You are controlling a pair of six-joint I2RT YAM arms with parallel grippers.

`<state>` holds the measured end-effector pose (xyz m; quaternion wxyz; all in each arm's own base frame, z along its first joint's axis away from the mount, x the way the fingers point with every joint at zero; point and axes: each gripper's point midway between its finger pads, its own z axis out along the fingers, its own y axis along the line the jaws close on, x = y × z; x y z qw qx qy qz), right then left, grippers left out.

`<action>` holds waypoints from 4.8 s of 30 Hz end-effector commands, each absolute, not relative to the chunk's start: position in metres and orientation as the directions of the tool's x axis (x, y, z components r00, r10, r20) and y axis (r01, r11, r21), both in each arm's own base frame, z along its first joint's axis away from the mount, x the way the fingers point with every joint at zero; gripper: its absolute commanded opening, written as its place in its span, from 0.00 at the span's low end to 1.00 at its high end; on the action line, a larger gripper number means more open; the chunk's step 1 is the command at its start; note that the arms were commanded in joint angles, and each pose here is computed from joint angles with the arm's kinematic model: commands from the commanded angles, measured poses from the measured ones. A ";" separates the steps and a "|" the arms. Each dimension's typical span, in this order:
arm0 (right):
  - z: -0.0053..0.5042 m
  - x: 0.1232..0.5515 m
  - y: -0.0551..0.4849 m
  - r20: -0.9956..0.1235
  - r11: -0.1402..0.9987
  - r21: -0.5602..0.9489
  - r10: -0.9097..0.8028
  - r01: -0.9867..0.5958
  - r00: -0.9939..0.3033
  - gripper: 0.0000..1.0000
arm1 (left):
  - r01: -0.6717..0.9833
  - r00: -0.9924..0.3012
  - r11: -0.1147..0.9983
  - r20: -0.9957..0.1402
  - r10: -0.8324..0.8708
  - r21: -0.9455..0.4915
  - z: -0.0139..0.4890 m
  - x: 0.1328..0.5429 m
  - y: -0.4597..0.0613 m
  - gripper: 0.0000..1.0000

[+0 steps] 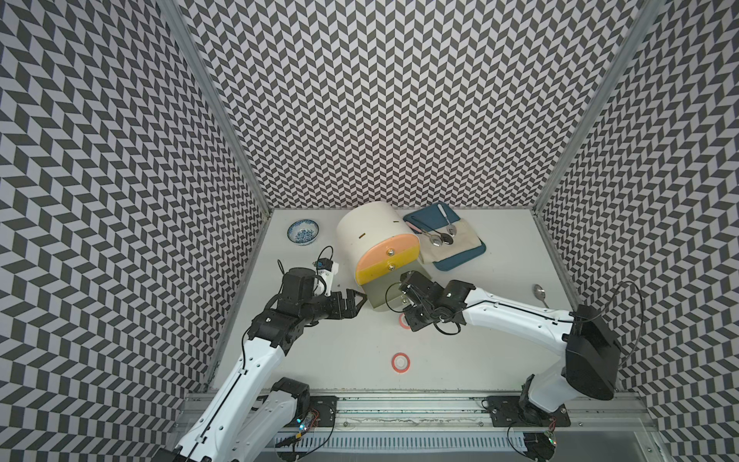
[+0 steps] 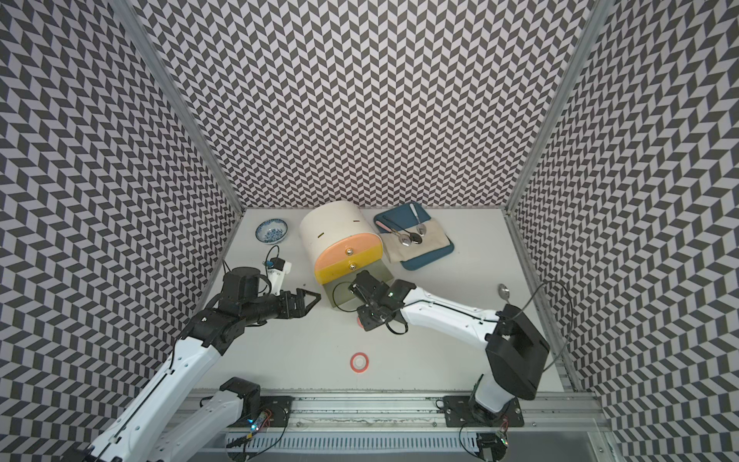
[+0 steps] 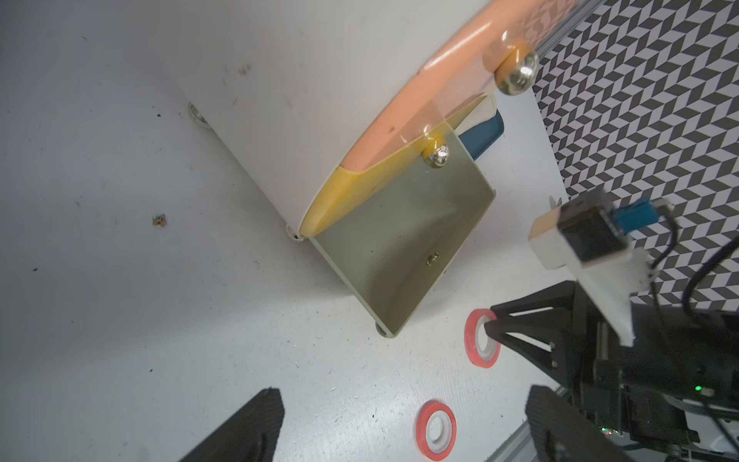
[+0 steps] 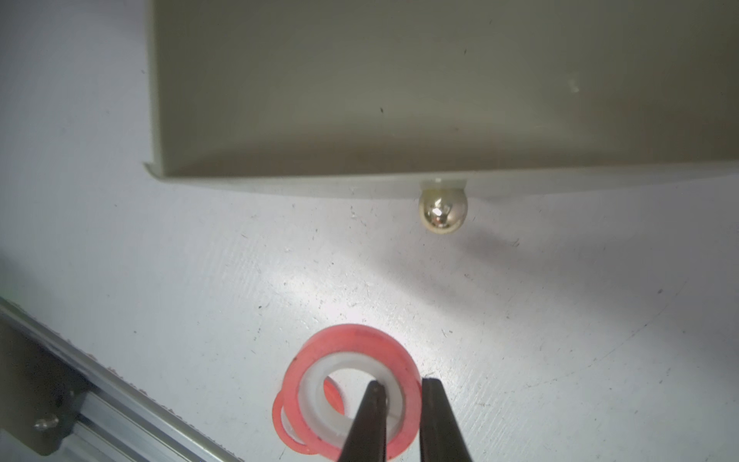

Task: Place the transparent tape into the drawer according to color
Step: Place the tape in the drawer, then pick up the tape at the center of the board.

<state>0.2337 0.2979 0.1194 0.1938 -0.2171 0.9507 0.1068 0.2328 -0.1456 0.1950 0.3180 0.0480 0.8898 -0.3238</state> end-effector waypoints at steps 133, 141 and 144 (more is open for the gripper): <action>0.141 0.237 0.202 -0.511 0.854 0.447 -0.001 -0.267 -0.859 0.99 | 0.394 -0.811 0.919 -0.465 0.354 0.012 0.160 0.221 -0.259 0.00; 0.144 0.238 0.202 -0.515 0.849 0.461 0.019 -0.259 -0.857 0.99 | 0.286 -0.746 0.957 -0.614 0.257 0.052 0.207 0.280 -0.247 0.00; 0.145 0.238 0.202 -0.516 0.848 0.464 0.022 -0.258 -0.857 0.99 | 0.254 -0.731 0.964 -0.637 0.245 0.079 0.208 0.293 -0.244 0.00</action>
